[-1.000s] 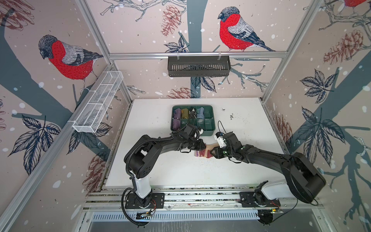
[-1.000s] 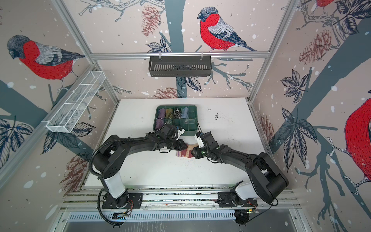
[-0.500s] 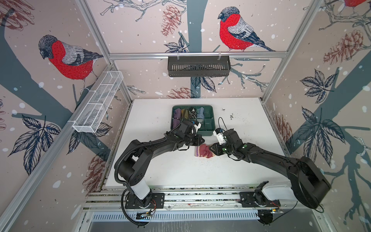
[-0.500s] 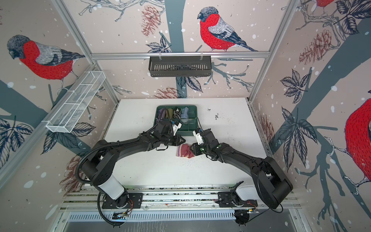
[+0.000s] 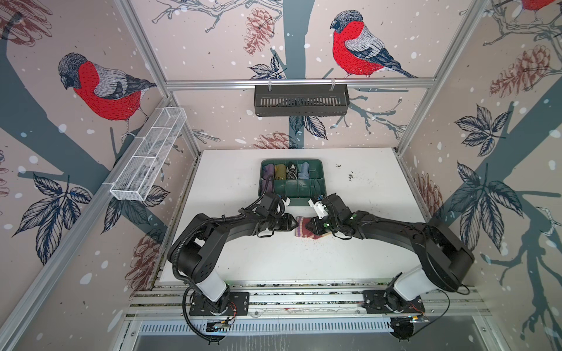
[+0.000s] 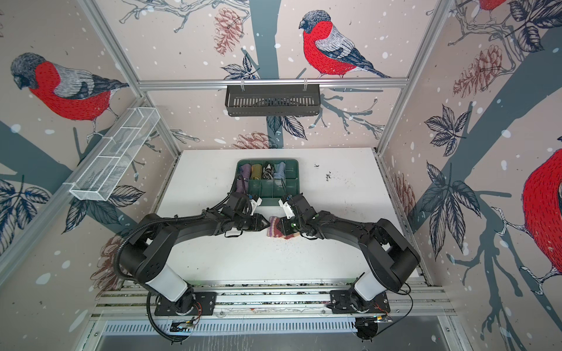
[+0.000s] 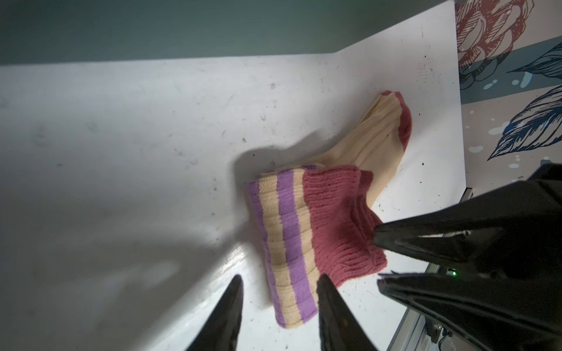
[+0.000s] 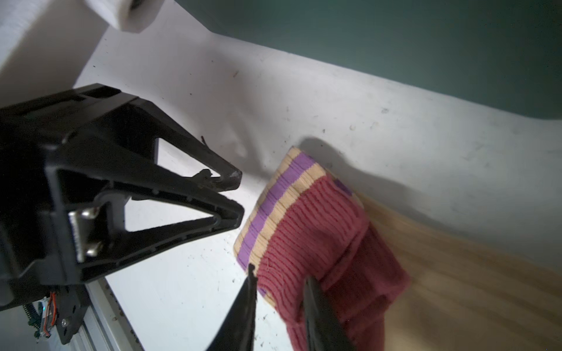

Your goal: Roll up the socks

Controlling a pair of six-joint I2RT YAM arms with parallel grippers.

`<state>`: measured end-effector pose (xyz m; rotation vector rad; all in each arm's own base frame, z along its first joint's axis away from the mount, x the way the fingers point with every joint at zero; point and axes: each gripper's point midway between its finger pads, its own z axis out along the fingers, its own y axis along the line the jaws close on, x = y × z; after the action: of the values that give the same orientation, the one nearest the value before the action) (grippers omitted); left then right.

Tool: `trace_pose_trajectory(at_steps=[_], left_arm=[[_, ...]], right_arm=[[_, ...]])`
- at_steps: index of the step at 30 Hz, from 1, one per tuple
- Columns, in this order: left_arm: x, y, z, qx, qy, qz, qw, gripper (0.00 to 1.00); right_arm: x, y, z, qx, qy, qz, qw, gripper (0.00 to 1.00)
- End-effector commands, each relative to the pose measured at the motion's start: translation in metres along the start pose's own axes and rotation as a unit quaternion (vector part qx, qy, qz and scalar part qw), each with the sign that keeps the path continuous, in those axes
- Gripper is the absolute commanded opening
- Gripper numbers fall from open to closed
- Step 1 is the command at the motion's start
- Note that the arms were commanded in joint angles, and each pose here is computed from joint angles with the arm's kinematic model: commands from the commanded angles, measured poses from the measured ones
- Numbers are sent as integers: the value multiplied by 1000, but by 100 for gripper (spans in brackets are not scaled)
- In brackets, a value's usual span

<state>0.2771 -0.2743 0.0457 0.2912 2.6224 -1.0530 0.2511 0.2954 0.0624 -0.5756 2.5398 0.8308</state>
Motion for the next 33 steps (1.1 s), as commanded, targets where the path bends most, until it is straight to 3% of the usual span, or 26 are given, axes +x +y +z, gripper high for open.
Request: trace_pose_trajectory(at_steps=[1, 11, 33], left_arm=[[-5, -7, 4, 25, -7, 9, 1000, 41], [-4, -2, 8, 32, -3, 6, 999, 42], [2, -8, 22, 80, 10, -5, 997, 38]], right_arm=[[7, -9, 5, 22, 14, 8, 1000, 30], [15, -29, 12, 53, 32, 23, 998, 29], [24, -34, 20, 43, 46, 33, 997, 28]])
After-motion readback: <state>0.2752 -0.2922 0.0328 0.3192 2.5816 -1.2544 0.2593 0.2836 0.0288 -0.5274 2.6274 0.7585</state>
